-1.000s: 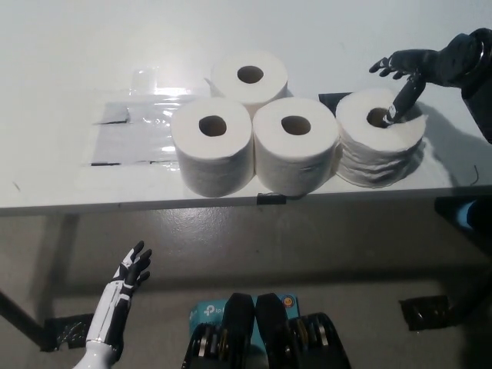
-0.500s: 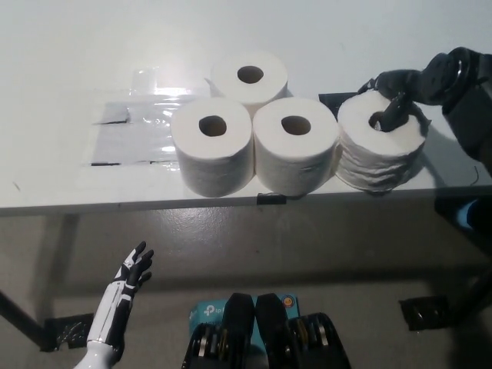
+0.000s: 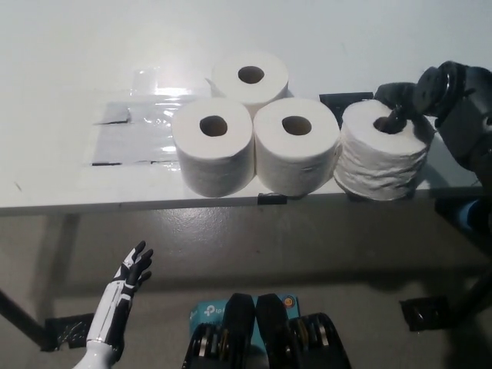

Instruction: A few rolls of toilet paper are kept infront of the robot and the robot uses its right hand to lift one of the rolls and and places it on top of the other rolls to stack it.

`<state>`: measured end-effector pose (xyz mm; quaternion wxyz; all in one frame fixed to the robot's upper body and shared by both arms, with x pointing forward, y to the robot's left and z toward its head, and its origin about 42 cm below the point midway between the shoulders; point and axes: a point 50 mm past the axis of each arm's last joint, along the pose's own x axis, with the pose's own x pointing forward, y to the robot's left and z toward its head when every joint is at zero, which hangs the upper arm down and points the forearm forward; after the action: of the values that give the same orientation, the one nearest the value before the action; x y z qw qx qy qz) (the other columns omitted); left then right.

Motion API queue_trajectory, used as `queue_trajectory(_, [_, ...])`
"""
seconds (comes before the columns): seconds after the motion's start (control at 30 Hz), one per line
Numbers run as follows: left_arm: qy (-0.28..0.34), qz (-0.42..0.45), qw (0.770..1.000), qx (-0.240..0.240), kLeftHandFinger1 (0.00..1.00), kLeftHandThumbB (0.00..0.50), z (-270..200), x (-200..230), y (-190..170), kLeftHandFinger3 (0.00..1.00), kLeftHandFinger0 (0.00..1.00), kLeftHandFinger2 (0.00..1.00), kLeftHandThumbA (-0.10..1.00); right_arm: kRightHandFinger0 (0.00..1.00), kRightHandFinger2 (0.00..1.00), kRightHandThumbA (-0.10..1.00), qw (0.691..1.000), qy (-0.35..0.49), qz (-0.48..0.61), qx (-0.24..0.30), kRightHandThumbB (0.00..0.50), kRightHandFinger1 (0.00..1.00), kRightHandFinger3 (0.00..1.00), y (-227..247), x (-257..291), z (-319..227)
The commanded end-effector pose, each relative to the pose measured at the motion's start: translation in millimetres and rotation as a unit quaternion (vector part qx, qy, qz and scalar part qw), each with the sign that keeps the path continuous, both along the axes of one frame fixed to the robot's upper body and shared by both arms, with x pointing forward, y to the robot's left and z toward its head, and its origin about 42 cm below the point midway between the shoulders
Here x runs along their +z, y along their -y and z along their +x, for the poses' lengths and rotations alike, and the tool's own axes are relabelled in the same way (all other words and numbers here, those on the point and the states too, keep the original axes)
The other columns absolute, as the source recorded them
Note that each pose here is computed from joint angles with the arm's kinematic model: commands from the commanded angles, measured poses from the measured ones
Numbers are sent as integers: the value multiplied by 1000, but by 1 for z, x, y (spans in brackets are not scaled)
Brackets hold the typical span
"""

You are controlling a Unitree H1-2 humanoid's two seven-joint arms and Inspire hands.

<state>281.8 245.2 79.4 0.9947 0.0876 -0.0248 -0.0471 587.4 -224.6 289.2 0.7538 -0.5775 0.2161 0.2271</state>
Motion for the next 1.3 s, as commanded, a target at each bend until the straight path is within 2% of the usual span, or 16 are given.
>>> queue_trajectory(0.0, [29,-1,1000,-5,1000,130,1,12,-2,1000,1000,1000,1000,83,147,945,999,45,16,-19,12,153,350,24,6,2])
queue_trajectory(0.03, [29,-1,1000,-4,1000,131,0,11,-3,1000,1000,1000,1000,3,199,950,998,44,33,-30,10,151,343,27,4,1])
queue_trajectory(0.1, [30,-2,1000,-1,1000,133,0,11,-4,1000,1000,1000,1000,78,582,921,994,46,80,-52,8,442,314,42,-2,-2])
queue_trajectory(0.2, [30,-3,1000,1,1000,138,-1,11,-5,1000,1000,1000,1000,69,747,905,989,40,119,-75,27,461,337,51,-7,-4])
queue_trajectory(0.23, [31,-3,1000,5,1000,138,-1,11,-6,1000,1000,1000,1000,3,555,913,979,27,169,-109,32,216,168,61,-12,-7])
queue_trajectory(0.27, [32,-6,999,7,1000,130,-1,11,-7,1000,1000,1000,1000,0,415,885,968,19,215,-127,17,25,148,67,-14,-9])
queue_trajectory(0.3, [33,-7,999,8,1000,128,-1,11,-7,1000,1000,1000,1000,0,366,903,965,21,226,-131,25,1,112,68,-14,-9])
queue_trajectory(0.37, [35,-10,999,10,1000,120,-1,12,-8,1000,1000,1000,995,0,222,869,940,8,304,-154,1,0,20,77,-19,-13])
queue_trajectory(0.4, [36,-9,999,12,1000,119,-1,12,-8,1000,1000,1000,995,0,269,893,920,-1,353,-171,0,0,107,85,-24,-16])
queue_trajectory(0.47, [36,-8,999,13,1000,132,-2,11,-9,1000,1000,1000,1000,0,365,811,870,-22,449,-203,15,0,475,99,-37,-24])
queue_trajectory(0.53, [37,-10,999,13,1000,120,-2,10,-10,1000,1000,1000,1000,0,360,823,843,-36,489,-220,47,0,522,104,-45,-28])
queue_trajectory(0.67, [36,-7,999,19,1000,126,-3,10,-11,1000,1000,1000,1000,0,41,866,774,-49,580,-249,64,0,263,112,-66,-38])
queue_trajectory(0.77, [35,-5,999,24,1000,135,-4,9,-13,1000,1000,1000,1000,0,0,883,721,-70,640,-255,74,0,12,110,-78,-44])
queue_trajectory(0.83, [39,-9,999,26,1000,128,-4,9,-14,1000,1000,1000,1000,0,0,860,677,-90,682,-262,86,0,0,105,-83,-46])
queue_trajectory(0.93, [37,-11,999,28,1000,132,-5,8,-14,1000,1000,1000,1000,0,0,997,659,-93,708,-237,69,0,0,98,-84,-46])
queue_trajectory(1.27, [33,-16,999,30,1000,140,-5,9,-15,1000,1000,1000,1000,0,0,1000,577,-102,792,-171,80,0,0,81,-54,-35])
